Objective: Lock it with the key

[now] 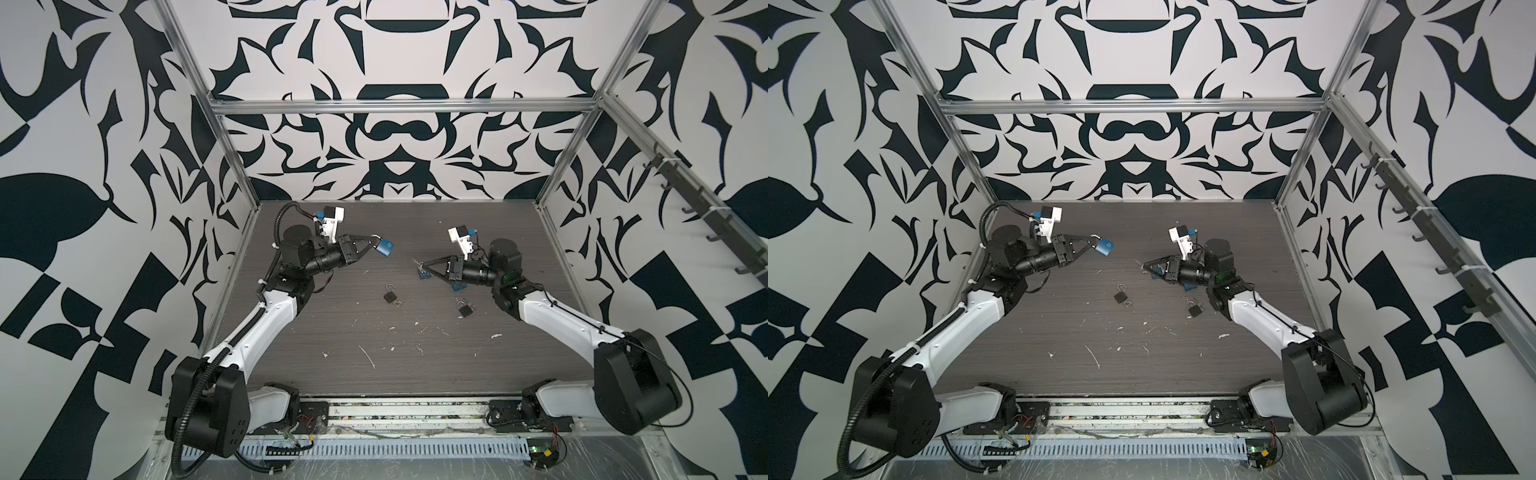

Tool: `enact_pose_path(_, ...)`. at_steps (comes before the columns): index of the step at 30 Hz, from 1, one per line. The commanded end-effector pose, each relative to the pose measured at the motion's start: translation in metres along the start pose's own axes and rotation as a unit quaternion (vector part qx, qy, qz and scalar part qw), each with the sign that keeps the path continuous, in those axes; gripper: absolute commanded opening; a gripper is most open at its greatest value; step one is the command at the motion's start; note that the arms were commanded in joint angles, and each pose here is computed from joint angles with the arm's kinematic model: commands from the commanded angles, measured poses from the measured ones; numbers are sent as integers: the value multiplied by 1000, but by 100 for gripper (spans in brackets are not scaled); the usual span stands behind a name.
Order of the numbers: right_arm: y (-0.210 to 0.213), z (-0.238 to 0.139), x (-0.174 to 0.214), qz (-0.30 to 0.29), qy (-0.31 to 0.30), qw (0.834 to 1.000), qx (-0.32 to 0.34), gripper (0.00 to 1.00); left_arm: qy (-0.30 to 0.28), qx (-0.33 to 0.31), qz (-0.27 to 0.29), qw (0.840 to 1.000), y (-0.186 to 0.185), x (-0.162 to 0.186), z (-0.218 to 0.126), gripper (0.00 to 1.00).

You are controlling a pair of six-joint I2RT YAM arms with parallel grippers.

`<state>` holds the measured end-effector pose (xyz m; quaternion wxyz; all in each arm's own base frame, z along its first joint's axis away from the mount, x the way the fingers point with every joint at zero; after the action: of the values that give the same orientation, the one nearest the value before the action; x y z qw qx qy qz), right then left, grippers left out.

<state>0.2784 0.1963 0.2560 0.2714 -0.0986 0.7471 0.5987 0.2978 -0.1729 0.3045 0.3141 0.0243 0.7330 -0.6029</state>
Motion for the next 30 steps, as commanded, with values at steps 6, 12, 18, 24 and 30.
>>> enact_pose_path(6, 11, -34, 4, -62, -30, 994, 86, 0, 70, -23, 6, 997, 10, 28, 10, 0)
enact_pose_path(12, 12, -51, 6, -52, -66, 992, 98, 0, 128, -44, -3, 991, 26, 61, 33, 0)
enact_pose_path(18, 24, -70, 8, -65, -79, 987, 121, 0, 155, -53, 9, 986, 23, 80, 47, 0)
enact_pose_path(24, 26, -86, 11, -65, -93, 984, 136, 0, 198, -66, 19, 978, 22, 103, 63, 0)
enact_pose_path(30, 22, -98, 16, -59, -102, 981, 155, 0, 234, -77, 12, 969, 28, 120, 82, 0)
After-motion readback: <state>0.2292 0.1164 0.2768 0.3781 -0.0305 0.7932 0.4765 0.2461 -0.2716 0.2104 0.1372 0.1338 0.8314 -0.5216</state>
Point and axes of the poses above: each gripper's point midway between its finger pads, its own z axis out along the fingers, its own y axis along the line the jaws close on, x = y × z, the point moved 6 cm from there along -z, back along the fingers, and after that the axes turned 4 degrees about -z, right-handed, at the moved point
